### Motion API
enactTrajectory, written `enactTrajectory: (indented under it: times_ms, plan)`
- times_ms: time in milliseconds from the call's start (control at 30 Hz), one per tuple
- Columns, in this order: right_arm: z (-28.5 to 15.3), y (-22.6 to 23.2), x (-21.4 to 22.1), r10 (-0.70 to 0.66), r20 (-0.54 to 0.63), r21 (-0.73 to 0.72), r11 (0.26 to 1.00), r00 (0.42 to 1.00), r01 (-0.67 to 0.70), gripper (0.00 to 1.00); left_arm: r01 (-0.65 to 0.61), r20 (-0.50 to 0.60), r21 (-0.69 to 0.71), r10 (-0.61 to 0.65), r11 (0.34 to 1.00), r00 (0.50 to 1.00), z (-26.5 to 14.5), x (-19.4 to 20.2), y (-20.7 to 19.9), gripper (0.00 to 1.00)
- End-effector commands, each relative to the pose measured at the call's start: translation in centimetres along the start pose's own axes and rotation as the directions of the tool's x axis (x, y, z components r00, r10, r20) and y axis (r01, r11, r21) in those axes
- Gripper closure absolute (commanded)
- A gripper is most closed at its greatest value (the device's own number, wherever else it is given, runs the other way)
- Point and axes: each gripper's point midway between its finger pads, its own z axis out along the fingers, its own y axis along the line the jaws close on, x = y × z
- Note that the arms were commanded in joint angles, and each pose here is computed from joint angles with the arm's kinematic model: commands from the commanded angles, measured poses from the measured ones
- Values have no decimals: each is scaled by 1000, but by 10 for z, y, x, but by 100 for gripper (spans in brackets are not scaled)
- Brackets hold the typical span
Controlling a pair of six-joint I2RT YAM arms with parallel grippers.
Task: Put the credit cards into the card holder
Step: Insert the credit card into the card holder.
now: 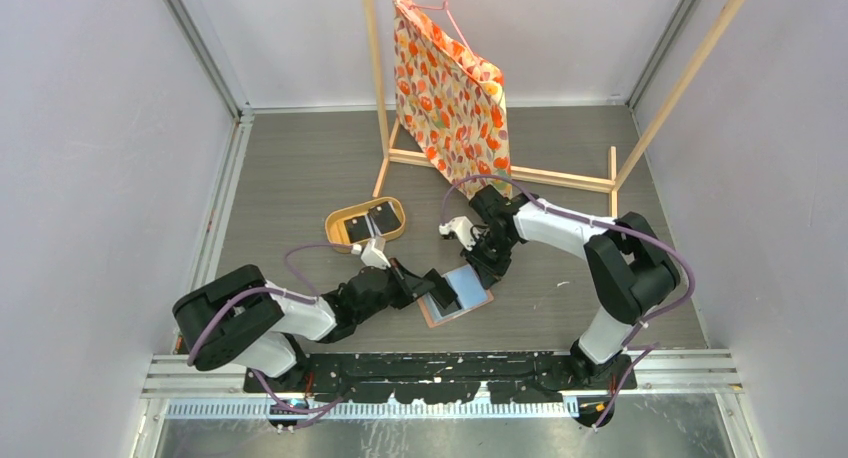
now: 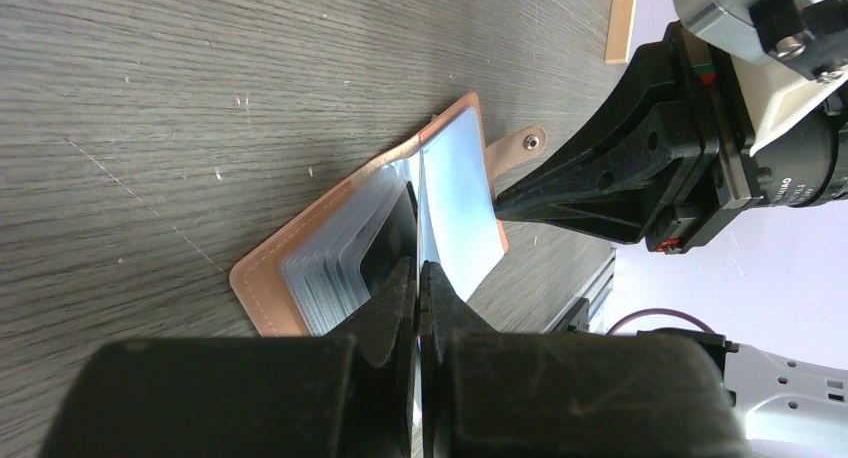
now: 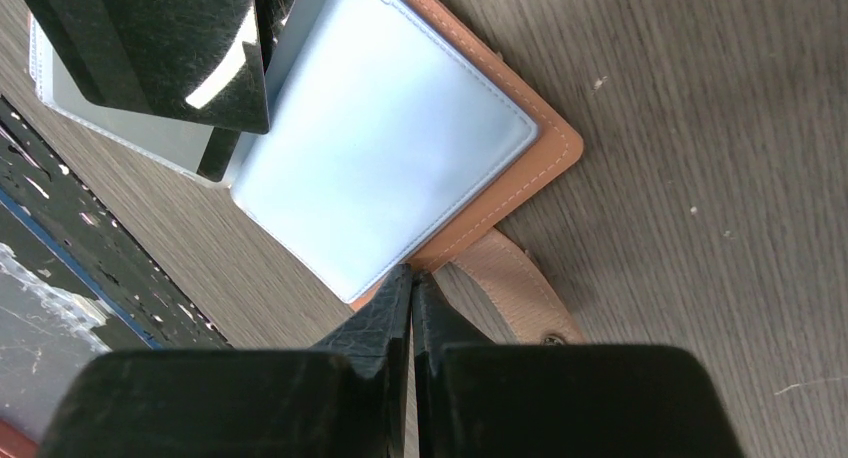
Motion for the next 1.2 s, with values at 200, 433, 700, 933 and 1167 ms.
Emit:
enactTrajectory:
  times_ms: [200, 433, 700, 933, 1167]
  plan:
    - [-3, -1, -11, -9, 3, 14, 1000, 1000, 9, 92, 31, 40, 13, -32, 999, 999, 4, -3, -13, 100]
    - [-3, -1, -11, -9, 1, 11, 1000, 1000, 9, 92, 43, 34, 0, -43, 999, 999, 5, 5, -11, 100]
    - [-4, 1, -13, -11, 7, 8, 1000, 1000, 11, 92, 61, 49, -9, -60, 998, 997, 10, 14, -10, 100]
    - [-5, 1, -13, -12, 9, 8, 1000, 1000, 12, 92, 99, 42, 9, -99, 995, 994, 16, 25, -8, 100]
    - [-6, 2, -13, -13, 9, 6, 1000, 1000, 13, 92, 115, 33, 16, -115, 993, 993, 19, 30, -5, 100]
